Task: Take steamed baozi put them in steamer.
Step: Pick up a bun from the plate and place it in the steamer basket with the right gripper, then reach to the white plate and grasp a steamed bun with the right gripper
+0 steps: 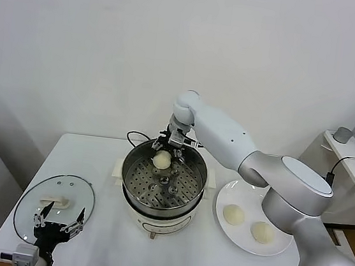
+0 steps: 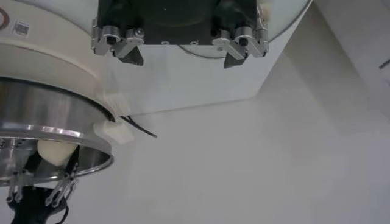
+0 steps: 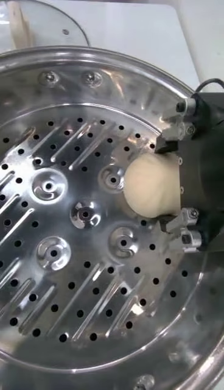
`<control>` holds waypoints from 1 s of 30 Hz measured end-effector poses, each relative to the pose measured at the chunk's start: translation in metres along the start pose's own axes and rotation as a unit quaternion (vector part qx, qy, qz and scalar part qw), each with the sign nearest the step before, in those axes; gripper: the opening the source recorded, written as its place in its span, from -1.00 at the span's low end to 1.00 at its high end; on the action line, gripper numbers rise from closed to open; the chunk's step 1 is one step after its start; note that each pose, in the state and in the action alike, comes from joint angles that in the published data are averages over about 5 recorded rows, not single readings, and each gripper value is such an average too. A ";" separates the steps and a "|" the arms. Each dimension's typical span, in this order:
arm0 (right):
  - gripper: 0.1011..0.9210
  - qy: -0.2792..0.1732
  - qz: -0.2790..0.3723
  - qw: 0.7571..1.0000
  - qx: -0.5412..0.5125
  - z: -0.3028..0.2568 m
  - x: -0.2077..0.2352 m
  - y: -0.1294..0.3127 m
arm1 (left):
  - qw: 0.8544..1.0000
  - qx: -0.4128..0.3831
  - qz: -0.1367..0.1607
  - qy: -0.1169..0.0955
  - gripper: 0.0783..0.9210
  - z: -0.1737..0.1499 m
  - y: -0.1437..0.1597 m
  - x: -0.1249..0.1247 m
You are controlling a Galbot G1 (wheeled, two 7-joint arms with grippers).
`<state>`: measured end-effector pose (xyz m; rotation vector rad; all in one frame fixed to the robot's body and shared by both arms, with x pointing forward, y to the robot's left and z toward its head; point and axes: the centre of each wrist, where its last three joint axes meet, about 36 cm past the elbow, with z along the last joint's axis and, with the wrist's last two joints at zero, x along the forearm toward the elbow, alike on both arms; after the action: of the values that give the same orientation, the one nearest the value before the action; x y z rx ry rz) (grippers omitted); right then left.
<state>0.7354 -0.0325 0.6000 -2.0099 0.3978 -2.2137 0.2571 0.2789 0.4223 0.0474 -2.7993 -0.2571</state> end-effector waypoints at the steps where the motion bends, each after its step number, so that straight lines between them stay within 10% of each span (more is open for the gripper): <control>1: 0.72 0.000 -0.001 1.000 0.000 0.000 0.003 0.000 | 1.000 0.000 0.000 0.000 0.77 0.000 0.000 0.000; 18: 0.76 0.004 0.079 0.987 -0.137 0.006 0.146 0.060 | 1.000 0.001 0.000 0.002 0.77 -0.003 0.003 -0.001; 30: 0.76 0.073 0.055 0.869 -0.487 -0.026 0.210 0.180 | 1.000 0.002 0.007 0.008 0.77 -0.004 0.005 -0.004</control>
<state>0.6719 -0.2577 0.7491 -2.0439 1.9110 -2.3028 0.2624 0.2836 0.4260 0.0297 -2.7836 -0.2477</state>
